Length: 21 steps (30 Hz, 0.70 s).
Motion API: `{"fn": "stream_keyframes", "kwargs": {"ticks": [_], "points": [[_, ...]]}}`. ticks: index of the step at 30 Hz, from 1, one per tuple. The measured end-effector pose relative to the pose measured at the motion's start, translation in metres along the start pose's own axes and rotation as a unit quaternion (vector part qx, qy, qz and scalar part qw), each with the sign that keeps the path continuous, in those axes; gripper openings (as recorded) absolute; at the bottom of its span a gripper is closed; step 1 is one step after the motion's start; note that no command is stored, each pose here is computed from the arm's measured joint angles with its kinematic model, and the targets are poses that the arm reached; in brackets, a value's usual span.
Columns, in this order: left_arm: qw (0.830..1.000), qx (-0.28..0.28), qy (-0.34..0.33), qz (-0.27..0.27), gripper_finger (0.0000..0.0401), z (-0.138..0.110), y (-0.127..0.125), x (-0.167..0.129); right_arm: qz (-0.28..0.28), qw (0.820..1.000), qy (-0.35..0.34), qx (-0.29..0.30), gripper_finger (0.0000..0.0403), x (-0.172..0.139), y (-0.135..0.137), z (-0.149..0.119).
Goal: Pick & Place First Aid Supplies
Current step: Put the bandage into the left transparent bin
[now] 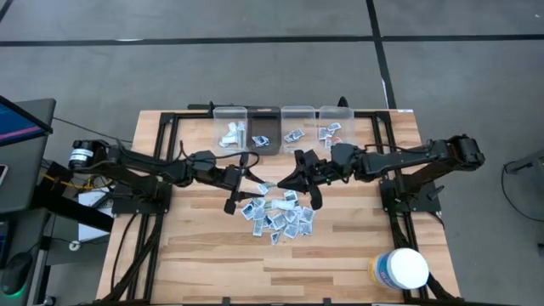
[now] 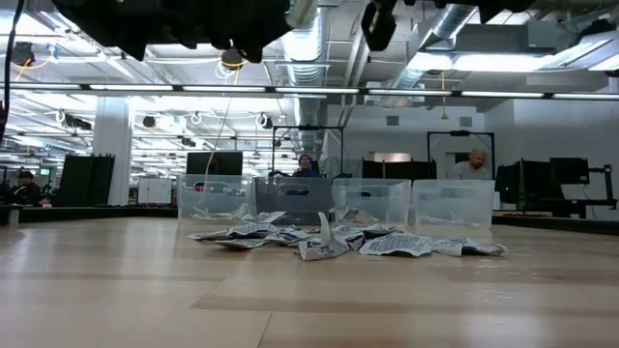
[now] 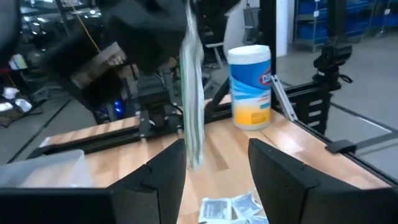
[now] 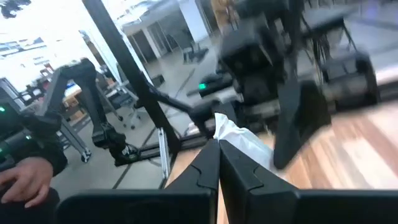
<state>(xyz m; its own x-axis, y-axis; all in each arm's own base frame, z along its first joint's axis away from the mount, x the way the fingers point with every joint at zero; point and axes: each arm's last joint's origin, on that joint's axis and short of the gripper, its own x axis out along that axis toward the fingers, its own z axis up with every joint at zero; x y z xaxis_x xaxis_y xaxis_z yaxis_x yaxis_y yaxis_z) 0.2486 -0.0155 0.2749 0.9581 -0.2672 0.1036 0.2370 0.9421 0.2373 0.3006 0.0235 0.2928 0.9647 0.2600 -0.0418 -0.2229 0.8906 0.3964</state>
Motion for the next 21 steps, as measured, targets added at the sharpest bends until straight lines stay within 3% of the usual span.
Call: {"fn": "stream_keyframes", "kwargs": {"ticks": [6,21], "points": [[1.0,-0.016,-0.009,0.001,0.0175,-0.001,0.0,0.003,0.011,0.999,-0.031,-0.041,0.0,0.0,0.003,0.006],[0.998,-0.004,-0.063,0.029,0.0149,0.009,0.007,0.001,-0.005,0.999,-0.029,-0.039,0.0,-0.001,-0.001,0.006]]}}
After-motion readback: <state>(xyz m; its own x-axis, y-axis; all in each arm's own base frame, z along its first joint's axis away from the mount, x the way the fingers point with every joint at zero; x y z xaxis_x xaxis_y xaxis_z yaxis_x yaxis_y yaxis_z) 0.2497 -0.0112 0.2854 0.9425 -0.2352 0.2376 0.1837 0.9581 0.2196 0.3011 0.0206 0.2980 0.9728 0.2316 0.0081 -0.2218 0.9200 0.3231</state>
